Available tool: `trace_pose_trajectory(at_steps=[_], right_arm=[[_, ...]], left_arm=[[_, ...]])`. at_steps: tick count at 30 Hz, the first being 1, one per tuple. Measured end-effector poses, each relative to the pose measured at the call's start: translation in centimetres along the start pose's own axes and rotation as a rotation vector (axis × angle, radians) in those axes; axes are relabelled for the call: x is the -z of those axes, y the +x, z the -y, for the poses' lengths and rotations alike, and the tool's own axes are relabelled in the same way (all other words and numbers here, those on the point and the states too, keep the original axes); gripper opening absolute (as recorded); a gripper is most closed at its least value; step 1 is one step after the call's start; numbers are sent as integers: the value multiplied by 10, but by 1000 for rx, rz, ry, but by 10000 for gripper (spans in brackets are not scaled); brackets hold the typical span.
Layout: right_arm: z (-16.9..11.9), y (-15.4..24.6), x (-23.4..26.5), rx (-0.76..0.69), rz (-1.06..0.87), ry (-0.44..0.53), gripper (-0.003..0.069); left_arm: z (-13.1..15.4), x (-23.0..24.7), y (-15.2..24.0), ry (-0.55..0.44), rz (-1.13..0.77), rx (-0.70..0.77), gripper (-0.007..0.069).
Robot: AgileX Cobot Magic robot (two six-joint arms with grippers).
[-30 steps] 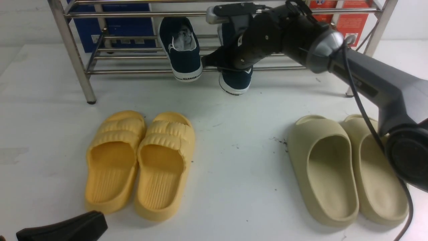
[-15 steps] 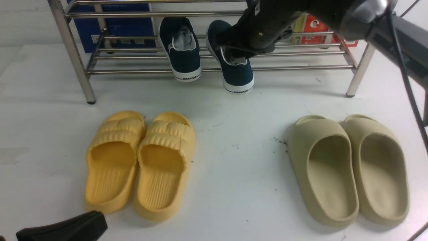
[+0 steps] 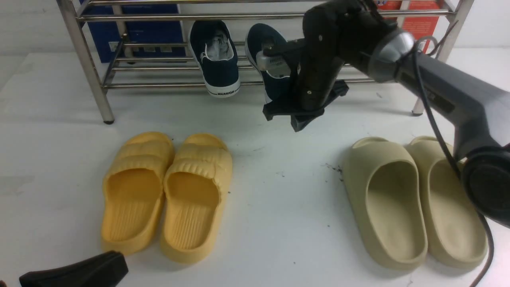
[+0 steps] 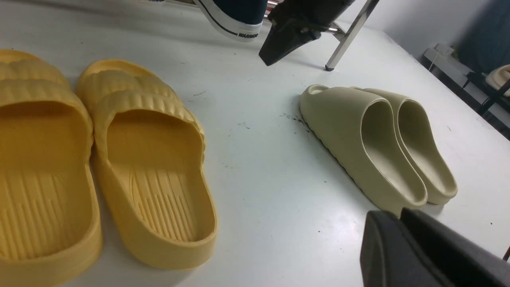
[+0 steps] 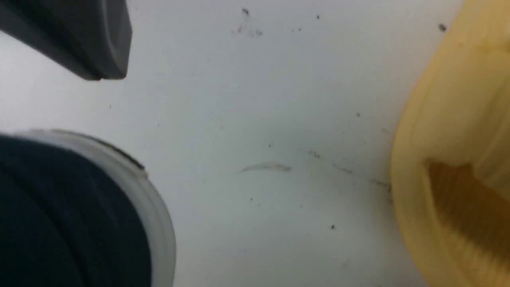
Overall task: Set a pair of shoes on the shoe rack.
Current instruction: Use the right arm to put a shoe into the shoe rack
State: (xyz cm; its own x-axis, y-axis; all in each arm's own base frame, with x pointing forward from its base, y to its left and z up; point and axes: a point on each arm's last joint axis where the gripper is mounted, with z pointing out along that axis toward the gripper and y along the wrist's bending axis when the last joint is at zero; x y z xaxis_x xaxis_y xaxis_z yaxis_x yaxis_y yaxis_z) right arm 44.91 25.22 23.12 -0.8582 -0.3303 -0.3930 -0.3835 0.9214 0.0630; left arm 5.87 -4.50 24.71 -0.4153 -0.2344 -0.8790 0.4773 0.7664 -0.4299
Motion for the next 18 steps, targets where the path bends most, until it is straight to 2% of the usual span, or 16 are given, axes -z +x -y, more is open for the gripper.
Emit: trace_pose_trajectory(at_steps=[18], right_arm=[[-4,-20,1,-26,223,-38,9]], left_arm=[[0,0,0,0,0,0,65]])
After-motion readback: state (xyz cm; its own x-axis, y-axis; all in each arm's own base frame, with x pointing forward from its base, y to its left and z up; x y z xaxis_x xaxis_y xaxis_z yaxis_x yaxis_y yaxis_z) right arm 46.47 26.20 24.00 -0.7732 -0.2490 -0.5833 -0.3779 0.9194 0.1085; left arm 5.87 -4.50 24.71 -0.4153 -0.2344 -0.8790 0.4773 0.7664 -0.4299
